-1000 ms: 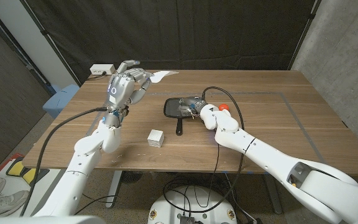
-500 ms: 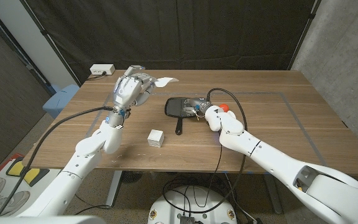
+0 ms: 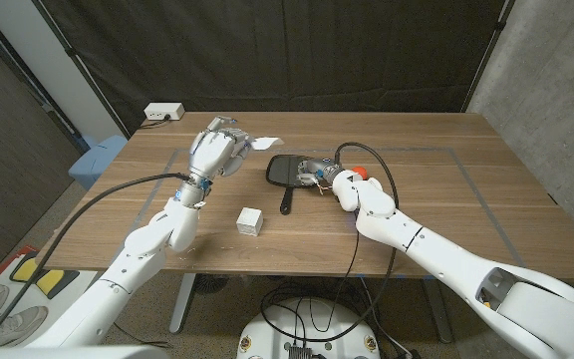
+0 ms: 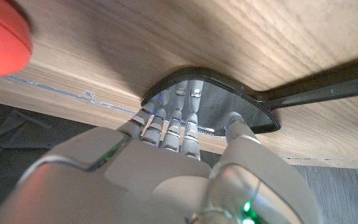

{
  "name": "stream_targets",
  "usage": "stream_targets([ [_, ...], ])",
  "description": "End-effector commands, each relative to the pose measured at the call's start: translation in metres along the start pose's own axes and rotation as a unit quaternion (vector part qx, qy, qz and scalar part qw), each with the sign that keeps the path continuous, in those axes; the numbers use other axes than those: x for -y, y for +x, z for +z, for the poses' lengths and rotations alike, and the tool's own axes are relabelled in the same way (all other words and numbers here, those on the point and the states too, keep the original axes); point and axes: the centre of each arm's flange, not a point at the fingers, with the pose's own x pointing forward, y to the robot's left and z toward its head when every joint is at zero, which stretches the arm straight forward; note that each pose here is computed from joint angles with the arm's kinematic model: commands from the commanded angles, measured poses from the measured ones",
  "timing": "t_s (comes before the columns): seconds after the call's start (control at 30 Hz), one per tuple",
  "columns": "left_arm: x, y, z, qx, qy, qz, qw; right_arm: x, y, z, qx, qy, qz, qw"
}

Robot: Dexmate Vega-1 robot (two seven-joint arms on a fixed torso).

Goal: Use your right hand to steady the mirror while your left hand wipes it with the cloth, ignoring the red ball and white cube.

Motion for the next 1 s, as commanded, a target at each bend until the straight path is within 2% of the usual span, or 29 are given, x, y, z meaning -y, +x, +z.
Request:
stream_targets([
  [0.03, 0.044, 0.007, -0.007, -0.019, 0.008, -0.023, 1.0, -0.004, -0.002, -0.003, 0.011, 0.002, 0.007, 0.9999],
  [0.07, 0.044, 0.007, -0.007, -0.019, 0.008, -0.022, 1.0, -0.004, -0.002, -0.003, 0.011, 0.002, 0.007, 0.9999],
  [0.1, 0.05, 0.01, -0.007, -0.019, 0.004, -0.028, 0.999, -0.005, -0.003, -0.003, 0.012, 0.004, 0.006, 0.9999],
  [0.43, 0.074, 0.018, -0.001, -0.007, -0.026, -0.068, 0.997, -0.003, -0.005, -0.003, 0.014, 0.007, 0.002, 0.9999],
  [0.73, 0.089, 0.023, 0.01, 0.011, -0.036, -0.102, 0.994, -0.003, -0.005, -0.006, 0.013, 0.011, 0.0, 0.9999],
  [1.0, 0.101, 0.028, 0.018, 0.027, -0.042, -0.155, 0.987, -0.003, -0.007, -0.009, 0.014, 0.015, -0.002, 0.9998],
])
